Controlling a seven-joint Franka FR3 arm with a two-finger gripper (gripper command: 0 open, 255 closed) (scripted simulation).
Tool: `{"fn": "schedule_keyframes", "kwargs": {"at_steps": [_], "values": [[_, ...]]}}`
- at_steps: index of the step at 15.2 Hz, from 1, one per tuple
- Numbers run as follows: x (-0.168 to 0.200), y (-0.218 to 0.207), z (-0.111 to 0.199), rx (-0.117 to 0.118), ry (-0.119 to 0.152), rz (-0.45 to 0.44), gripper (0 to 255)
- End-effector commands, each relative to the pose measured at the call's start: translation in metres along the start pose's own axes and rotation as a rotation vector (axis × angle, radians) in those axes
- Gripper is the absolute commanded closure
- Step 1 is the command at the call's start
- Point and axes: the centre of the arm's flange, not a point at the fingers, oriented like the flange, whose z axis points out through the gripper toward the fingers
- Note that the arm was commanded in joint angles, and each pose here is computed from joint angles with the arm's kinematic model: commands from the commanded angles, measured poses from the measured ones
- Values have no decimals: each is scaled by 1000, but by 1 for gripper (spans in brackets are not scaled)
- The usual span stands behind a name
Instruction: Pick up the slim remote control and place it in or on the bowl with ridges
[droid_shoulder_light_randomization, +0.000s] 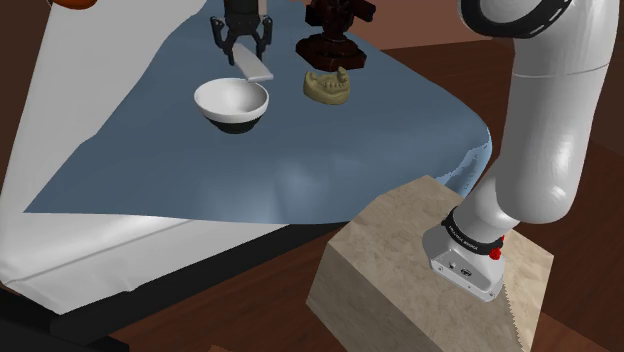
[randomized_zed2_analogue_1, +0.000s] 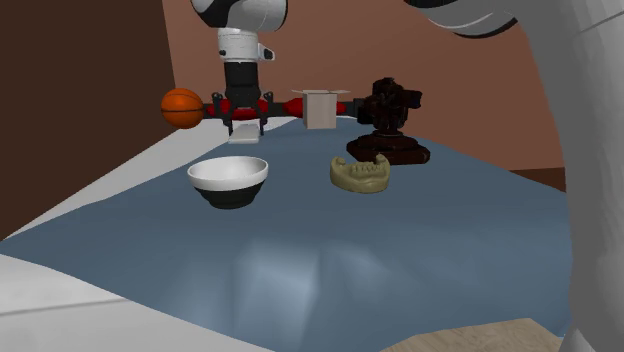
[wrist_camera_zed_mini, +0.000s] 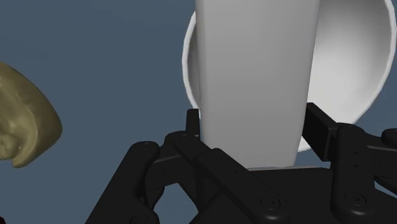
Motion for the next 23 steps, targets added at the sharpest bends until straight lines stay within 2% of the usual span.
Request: {"fn": "schedule_keyframes", "kwargs": {"at_steps": [1,3,17,23], "values": [[-7,-25,-1,0,0,1,255],[-14,-48,-2,0,0,1,255],[-14,-49,71,0,0,1,255],[-14,-49,71,0,0,1,255]]}}
